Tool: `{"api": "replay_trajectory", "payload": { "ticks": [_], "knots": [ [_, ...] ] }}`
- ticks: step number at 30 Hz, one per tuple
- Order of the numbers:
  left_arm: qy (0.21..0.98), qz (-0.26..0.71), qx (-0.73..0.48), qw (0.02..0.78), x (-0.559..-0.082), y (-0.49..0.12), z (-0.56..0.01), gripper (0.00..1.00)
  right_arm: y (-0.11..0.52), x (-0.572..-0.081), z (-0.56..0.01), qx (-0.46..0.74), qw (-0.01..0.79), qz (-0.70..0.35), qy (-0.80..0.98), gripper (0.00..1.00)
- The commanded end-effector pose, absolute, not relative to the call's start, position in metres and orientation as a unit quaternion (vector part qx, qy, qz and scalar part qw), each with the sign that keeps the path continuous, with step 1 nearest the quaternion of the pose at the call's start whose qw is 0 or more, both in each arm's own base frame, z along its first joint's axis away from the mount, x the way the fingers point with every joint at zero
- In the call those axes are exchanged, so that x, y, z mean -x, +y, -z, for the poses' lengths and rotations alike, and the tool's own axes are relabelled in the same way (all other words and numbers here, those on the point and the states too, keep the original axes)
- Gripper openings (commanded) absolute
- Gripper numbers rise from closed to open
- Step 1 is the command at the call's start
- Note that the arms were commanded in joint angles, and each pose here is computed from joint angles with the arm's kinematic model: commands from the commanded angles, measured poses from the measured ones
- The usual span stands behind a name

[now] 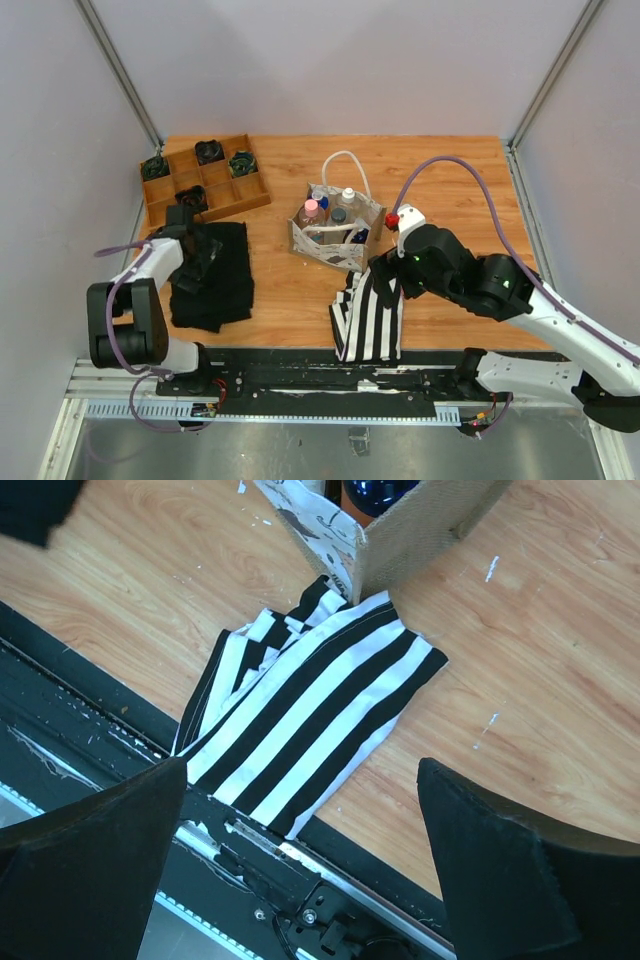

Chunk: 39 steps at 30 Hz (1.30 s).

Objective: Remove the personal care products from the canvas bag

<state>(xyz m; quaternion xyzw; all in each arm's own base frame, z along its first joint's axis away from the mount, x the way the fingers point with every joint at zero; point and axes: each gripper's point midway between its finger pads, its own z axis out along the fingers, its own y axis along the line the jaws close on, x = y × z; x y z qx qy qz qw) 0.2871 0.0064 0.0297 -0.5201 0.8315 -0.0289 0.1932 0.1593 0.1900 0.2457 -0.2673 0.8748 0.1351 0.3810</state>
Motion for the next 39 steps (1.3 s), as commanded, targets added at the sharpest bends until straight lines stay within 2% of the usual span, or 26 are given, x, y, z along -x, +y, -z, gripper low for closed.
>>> {"api": "replay_trajectory", "payload": {
  "ticks": [1,8,11,13,15,17,29,35,39],
  "knots": [
    [0.808,-0.043,0.561,0.178,-0.237,0.050,-0.038,1.00,0.177,-0.161,-0.246,0.259,0.394,-0.110,0.875,0.98],
    [0.742,-0.056,0.617,0.256,-0.235,0.115,-0.091,0.99,0.177,-0.161,-0.249,0.261,0.396,-0.110,0.873,0.98],
    [0.766,0.025,0.566,0.303,-0.262,0.096,-0.124,0.89,0.177,-0.162,-0.247,0.262,0.396,-0.108,0.873,0.98],
    [0.777,0.059,0.527,0.339,-0.275,0.069,-0.144,0.89,0.179,-0.163,-0.246,0.264,0.396,-0.106,0.873,0.99],
    [0.787,0.081,0.497,0.356,-0.278,0.041,-0.155,0.96,0.183,-0.165,-0.245,0.267,0.392,-0.106,0.874,0.99],
    [0.799,0.112,0.478,0.347,-0.279,0.017,-0.152,1.00,0.187,-0.166,-0.244,0.269,0.389,-0.106,0.875,0.99],
    [0.893,0.162,0.352,0.227,-0.291,-0.069,-0.076,1.00,0.199,-0.174,-0.241,0.283,0.384,-0.097,0.873,0.99],
    [0.918,0.135,0.312,0.204,-0.291,-0.090,-0.058,1.00,0.195,-0.173,-0.239,0.280,0.385,-0.092,0.875,0.99],
    [0.934,0.098,0.306,0.158,-0.283,-0.085,-0.032,1.00,0.193,-0.172,-0.239,0.278,0.388,-0.093,0.874,0.99]
  ]
}}
